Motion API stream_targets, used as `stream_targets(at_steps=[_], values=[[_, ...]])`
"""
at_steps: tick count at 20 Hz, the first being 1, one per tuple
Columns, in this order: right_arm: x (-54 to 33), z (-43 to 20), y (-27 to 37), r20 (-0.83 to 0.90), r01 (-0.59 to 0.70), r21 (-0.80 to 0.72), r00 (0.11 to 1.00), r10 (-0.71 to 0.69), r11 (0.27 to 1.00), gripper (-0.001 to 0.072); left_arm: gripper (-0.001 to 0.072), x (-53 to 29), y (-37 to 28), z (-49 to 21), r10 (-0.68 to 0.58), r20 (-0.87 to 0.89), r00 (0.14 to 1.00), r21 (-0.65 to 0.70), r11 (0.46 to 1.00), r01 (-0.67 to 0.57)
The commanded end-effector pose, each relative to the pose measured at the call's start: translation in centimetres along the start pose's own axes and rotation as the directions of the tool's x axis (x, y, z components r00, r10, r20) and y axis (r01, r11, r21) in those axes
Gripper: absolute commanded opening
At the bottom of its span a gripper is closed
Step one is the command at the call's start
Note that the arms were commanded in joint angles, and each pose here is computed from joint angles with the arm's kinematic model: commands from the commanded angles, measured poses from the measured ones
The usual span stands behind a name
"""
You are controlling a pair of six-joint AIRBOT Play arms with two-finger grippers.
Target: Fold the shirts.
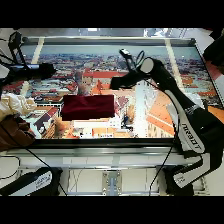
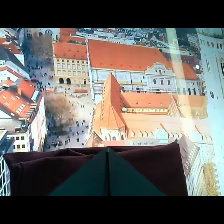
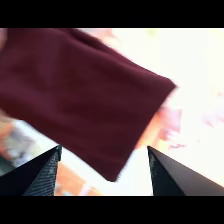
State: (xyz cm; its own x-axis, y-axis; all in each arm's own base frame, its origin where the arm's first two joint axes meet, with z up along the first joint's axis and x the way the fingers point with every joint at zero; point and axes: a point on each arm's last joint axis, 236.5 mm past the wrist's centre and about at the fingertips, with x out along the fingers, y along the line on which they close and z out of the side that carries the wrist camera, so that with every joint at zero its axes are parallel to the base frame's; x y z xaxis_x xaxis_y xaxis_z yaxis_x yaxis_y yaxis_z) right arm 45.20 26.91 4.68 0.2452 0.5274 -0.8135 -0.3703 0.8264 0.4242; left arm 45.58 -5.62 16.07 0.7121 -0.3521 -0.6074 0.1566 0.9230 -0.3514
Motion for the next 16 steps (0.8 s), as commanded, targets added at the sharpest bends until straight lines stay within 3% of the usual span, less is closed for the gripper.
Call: stream_targets(at_steps=[1,4,5,6,7,10,16], values=[[0.5,-1.8,-8.9,-0.022,0.068,0.263,0.998,-0.065,0.962,0.0589,0.0013,0.4,0.2,-0.2,0.000,-0.010,1.000,-0.005,1.000,-0.001],[5.0,-2.7,-8.0,0.017,-0.143,0.425,0.988,0.150,0.894,0.0590,0.0013,1.0,0.5,-0.6,0.001,-0.025,1.000,-0.011,1.000,-0.002],[6.5,-3.1,-7.7,0.008,-0.182,0.454,0.980,0.200,0.872,0.0618,0.0013,1.1,0.5,-0.7,0.002,-0.027,1.000,-0.012,1.000,-0.002],[7.8,-3.4,-7.2,0.006,-0.212,0.494,0.971,0.241,0.843,0.0691,0.0013,1.1,0.6,-0.7,0.001,-0.029,1.000,-0.013,1.000,-0.002],[9.1,-3.6,-6.7,0.008,-0.238,0.531,0.961,0.276,0.813,0.0695,0.0013,1.2,0.6,-0.7,0.002,-0.030,1.000,-0.014,1.000,-0.002],[11.7,-4.1,-4.8,0.012,-0.285,0.565,0.941,0.339,0.774,0.0691,0.0013,1.2,0.6,-0.8,0.002,-0.031,1.000,-0.014,1.000,-0.002],[15.2,-6.0,-0.1,-0.030,-0.299,0.550,0.926,0.376,0.780,0.0686,0.0013,1.2,0.6,-0.9,0.000,-0.036,0.999,-0.013,1.000,-0.001]])
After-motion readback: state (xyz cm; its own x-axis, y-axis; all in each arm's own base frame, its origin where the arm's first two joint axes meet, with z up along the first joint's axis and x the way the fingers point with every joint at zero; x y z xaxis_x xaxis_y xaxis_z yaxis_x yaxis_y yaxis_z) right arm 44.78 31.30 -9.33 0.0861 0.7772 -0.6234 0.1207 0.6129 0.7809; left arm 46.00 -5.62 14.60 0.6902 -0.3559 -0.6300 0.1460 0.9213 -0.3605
